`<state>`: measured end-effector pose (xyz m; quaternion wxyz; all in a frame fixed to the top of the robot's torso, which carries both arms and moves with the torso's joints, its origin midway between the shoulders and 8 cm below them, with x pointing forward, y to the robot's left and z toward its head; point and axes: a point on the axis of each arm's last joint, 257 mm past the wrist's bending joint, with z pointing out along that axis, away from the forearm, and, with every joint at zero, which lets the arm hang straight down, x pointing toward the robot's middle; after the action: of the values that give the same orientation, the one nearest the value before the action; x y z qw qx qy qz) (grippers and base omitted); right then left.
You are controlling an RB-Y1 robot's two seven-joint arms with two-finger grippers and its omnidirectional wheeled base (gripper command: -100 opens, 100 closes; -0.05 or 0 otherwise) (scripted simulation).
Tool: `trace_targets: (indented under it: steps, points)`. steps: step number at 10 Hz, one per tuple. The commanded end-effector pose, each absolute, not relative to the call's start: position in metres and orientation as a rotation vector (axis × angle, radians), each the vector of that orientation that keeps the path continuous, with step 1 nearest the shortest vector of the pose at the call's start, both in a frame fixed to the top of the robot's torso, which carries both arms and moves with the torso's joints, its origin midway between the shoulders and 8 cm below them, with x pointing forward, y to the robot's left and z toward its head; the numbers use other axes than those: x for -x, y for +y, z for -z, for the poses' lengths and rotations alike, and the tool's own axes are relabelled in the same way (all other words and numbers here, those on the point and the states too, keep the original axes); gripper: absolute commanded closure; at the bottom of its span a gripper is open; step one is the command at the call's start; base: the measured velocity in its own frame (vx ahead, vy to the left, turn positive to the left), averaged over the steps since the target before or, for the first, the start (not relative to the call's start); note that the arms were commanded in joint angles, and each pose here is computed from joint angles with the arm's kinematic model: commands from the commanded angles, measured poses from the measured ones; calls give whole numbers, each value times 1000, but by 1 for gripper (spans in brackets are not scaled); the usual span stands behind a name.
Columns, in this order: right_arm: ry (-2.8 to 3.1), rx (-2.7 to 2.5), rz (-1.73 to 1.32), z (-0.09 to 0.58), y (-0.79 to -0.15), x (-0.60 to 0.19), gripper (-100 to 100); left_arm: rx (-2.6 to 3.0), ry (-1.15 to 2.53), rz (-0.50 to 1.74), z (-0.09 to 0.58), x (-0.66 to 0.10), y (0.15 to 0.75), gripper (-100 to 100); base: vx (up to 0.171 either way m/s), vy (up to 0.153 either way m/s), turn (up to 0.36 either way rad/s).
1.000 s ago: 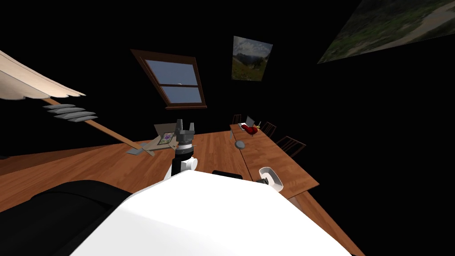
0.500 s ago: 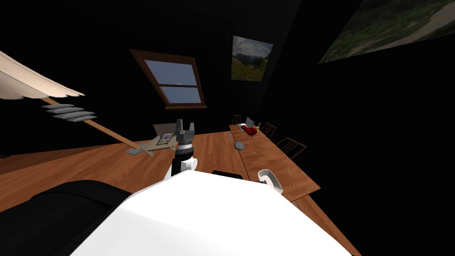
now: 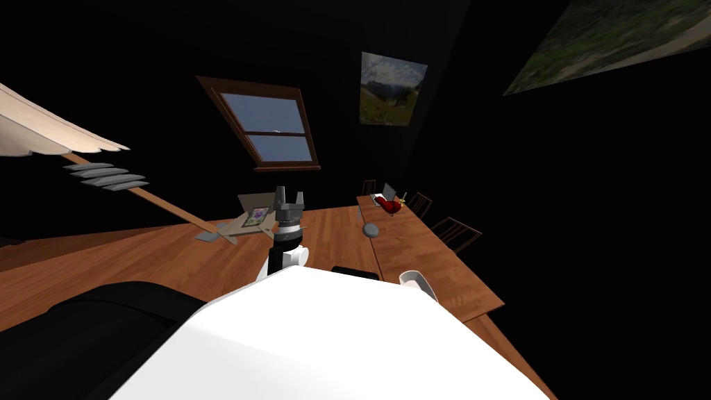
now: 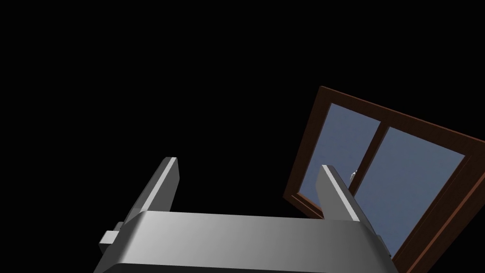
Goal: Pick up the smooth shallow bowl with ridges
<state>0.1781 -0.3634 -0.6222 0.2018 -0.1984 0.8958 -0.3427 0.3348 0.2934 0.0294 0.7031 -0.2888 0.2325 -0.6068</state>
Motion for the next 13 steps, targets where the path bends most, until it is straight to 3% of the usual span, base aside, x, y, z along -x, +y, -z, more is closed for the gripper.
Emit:
trace_targets:
  steps: [1, 4, 5, 6, 13]
  points:
    - [2502, 554, 957, 622, -363, -178, 100, 643, 517, 1350, -29, -335, 293, 0, 0, 0, 0]
    - [2502, 553, 957, 622, -363, -178, 100, 643, 517, 1350, -29, -335, 293, 0, 0, 0, 0]
    - [2502, 553, 957, 622, -363, -178, 0, 643, 517, 1350, -29, -335, 293, 0, 0, 0, 0]
    - [2502, 561, 958, 620, -375, -191, 100, 643, 517, 1350, -29, -335, 293, 0, -54, 63, -43]
    - [2490, 576, 952, 609, -409, -232, 100, 643, 517, 1350, -29, -335, 293, 0, -77, 87, -26]
